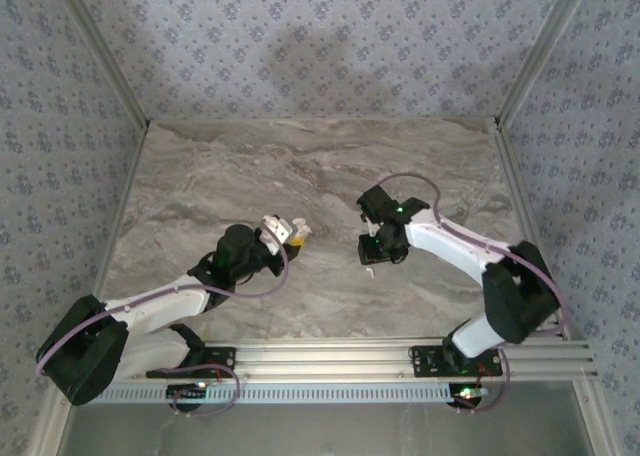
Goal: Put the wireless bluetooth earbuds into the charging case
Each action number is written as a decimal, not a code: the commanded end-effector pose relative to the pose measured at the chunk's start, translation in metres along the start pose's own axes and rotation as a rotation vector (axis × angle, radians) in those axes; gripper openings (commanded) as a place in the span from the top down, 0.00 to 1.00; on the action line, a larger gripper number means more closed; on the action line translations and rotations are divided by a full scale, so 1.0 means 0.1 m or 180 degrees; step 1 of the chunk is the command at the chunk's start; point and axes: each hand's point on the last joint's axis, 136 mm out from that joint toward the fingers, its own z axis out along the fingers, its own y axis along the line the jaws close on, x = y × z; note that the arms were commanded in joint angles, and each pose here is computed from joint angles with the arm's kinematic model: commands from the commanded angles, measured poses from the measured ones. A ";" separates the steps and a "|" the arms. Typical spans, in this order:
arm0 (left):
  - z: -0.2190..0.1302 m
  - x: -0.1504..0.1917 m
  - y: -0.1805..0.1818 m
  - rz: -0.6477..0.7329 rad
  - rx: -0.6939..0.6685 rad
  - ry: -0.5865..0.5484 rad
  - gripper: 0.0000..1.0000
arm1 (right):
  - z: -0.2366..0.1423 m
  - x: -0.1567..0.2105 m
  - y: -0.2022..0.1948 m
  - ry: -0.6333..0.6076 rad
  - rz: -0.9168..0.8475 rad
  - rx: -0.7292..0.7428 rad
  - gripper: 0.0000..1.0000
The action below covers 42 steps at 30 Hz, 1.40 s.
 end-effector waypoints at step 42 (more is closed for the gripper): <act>-0.11 -0.19 -0.16 0.0001 0.0227 -0.0676 0.91 | -0.26 -0.60 0.32 -0.0974 -0.0456 -0.0143 0.85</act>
